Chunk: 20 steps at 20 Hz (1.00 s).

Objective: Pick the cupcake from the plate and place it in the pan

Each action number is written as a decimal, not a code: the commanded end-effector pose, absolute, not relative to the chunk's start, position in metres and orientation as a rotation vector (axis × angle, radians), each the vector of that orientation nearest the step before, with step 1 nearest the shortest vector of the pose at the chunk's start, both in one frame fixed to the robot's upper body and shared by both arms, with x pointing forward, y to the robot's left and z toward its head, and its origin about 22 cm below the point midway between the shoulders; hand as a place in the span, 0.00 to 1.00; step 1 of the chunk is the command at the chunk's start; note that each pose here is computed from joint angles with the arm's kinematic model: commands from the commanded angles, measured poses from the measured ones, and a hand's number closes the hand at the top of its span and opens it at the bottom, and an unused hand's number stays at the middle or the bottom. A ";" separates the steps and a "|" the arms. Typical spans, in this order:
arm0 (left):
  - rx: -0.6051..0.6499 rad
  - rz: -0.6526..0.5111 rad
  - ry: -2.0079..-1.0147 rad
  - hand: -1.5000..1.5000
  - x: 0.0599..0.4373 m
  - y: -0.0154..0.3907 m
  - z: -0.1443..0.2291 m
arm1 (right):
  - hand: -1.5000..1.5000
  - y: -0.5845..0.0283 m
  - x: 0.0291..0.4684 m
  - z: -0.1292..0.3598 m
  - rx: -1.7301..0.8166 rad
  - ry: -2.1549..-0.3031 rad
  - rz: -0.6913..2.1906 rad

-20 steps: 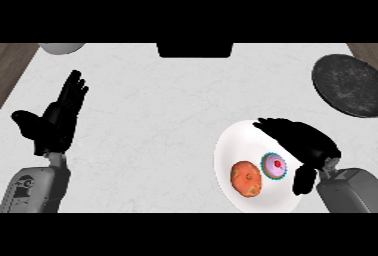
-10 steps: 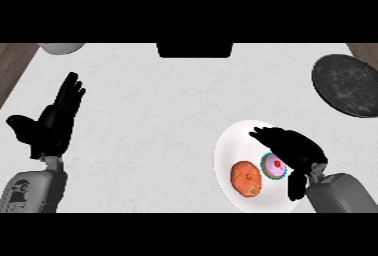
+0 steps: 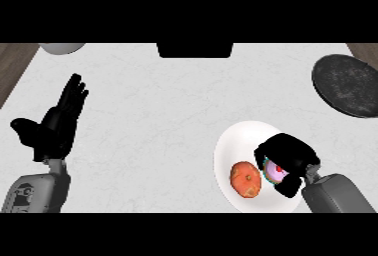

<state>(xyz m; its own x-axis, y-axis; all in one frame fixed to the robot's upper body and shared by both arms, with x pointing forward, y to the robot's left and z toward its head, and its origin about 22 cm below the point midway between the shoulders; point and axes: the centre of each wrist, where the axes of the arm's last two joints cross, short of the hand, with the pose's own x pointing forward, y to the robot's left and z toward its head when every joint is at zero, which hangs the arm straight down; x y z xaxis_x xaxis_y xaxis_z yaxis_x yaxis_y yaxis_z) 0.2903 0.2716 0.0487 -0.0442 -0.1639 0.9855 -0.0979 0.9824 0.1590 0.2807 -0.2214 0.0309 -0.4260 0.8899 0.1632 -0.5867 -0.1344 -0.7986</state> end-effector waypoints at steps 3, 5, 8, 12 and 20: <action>0.197 -0.039 -1.626 0.50 0.282 0.274 0.061 | 1.00 -0.239 0.271 0.019 -0.430 -1.052 1.775; 0.219 -0.044 -1.618 0.50 0.310 0.279 0.049 | 1.00 -0.230 0.291 0.039 -0.466 -1.094 1.738; 0.193 -0.057 -1.618 0.50 0.293 0.280 0.047 | 1.00 -0.193 0.311 0.022 -0.616 -0.951 1.363; 0.174 -0.079 -1.629 0.50 0.300 0.263 0.051 | 1.00 -0.180 0.338 0.038 -0.803 -0.840 1.008; 0.177 -0.103 -1.622 0.50 0.296 0.268 0.056 | 1.00 -0.135 0.379 0.124 -1.240 -1.124 0.628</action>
<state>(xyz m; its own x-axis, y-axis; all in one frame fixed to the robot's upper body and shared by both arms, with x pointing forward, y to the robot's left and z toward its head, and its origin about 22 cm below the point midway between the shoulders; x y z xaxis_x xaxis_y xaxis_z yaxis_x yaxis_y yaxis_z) 0.3002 0.2658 0.0542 -0.0540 -0.1604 0.9856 -0.0598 0.9858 0.1572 0.3622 -0.1531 0.0882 0.3246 0.9182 0.2271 -0.0084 0.2429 -0.9700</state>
